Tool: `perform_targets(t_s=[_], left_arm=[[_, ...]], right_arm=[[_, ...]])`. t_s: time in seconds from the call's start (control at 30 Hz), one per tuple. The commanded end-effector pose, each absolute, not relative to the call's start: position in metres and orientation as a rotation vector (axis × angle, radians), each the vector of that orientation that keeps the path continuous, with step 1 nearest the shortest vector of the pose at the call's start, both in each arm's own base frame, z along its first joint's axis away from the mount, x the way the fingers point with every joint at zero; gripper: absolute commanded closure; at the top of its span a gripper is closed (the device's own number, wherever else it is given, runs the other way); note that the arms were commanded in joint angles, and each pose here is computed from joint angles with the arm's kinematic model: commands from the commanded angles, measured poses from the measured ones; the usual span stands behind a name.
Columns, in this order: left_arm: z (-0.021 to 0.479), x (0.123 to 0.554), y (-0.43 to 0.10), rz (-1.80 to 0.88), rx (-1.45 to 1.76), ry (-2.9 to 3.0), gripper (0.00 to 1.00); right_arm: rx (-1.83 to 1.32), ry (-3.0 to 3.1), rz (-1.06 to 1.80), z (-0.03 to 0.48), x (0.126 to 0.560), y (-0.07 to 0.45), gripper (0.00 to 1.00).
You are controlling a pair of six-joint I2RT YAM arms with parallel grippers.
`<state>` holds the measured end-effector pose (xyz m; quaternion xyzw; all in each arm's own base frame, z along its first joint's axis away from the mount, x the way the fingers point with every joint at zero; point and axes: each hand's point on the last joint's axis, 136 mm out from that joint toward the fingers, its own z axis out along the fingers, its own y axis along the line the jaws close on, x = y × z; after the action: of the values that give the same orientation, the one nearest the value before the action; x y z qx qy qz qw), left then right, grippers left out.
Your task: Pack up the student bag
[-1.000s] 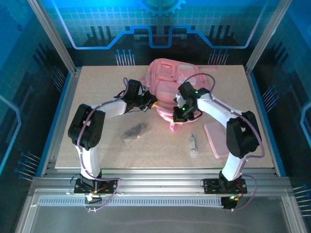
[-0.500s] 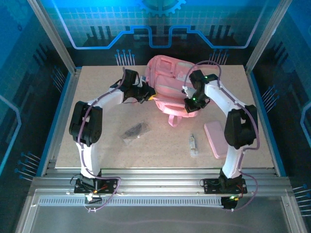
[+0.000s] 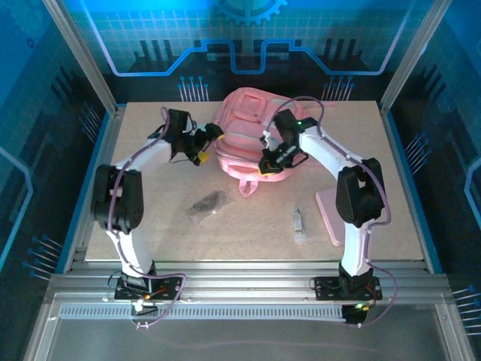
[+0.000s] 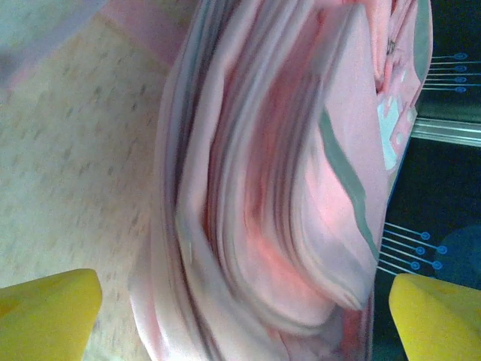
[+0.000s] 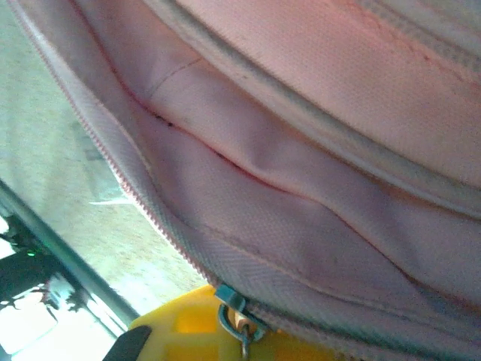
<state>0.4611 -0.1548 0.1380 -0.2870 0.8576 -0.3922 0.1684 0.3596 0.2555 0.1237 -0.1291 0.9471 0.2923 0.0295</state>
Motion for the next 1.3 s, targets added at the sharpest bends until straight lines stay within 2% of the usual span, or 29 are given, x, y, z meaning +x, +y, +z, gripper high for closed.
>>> perform_targets(t_s=[0.0,0.27,0.4,0.47,0.53,0.57,0.6,0.63,0.67,0.83,1.0,1.17,1.27], left_arm=[[0.168,0.446,-0.155,-1.167,-0.927,2.303,0.01],[0.135,0.411,-0.198,-1.282,-1.174,2.229,0.01],[0.122,0.421,-0.225,-1.299,-1.179,2.239,0.02],[0.116,0.431,-0.231,-1.295,-1.189,2.222,0.09],[0.114,0.443,-0.233,-1.319,-1.185,2.178,0.28],[0.114,0.447,-0.232,-1.321,-1.181,2.159,0.47],[0.116,0.449,-0.231,-1.318,-1.169,2.149,0.76],[0.118,0.451,-0.229,-1.306,-1.154,2.149,0.93],[0.119,0.451,-0.226,-1.282,-1.137,2.161,1.0],[0.13,0.448,-0.206,-1.194,-1.066,2.18,1.0],[0.14,0.446,-0.199,-1.159,-0.956,2.231,1.0],[0.151,0.439,-0.206,-1.143,-0.807,2.323,1.0],[0.158,0.432,-0.212,-1.163,-0.728,2.371,1.0]], right_arm=[[-0.301,2.785,1.136,0.156,0.376,0.294,1.0],[-0.264,2.743,1.312,0.17,0.37,0.319,1.0],[-0.277,2.74,1.388,0.176,0.356,0.325,1.0],[-0.287,2.756,1.39,0.176,0.346,0.323,1.0],[-0.298,2.783,1.396,0.173,0.333,0.317,1.0],[-0.311,2.805,1.385,0.17,0.326,0.312,1.0],[-0.334,2.825,1.375,0.167,0.317,0.307,1.0],[-0.351,2.847,1.358,0.163,0.31,0.3,1.0],[-0.365,2.876,1.328,0.157,0.303,0.291,1.0],[-0.469,3.053,1.152,0.125,0.271,0.241,1.0],[-0.489,3.271,0.746,0.086,0.262,0.187,1.0],[-0.356,3.305,0.431,0.068,0.289,0.142,1.0],[-0.306,3.266,0.039,0.062,0.32,0.098,1.0]])
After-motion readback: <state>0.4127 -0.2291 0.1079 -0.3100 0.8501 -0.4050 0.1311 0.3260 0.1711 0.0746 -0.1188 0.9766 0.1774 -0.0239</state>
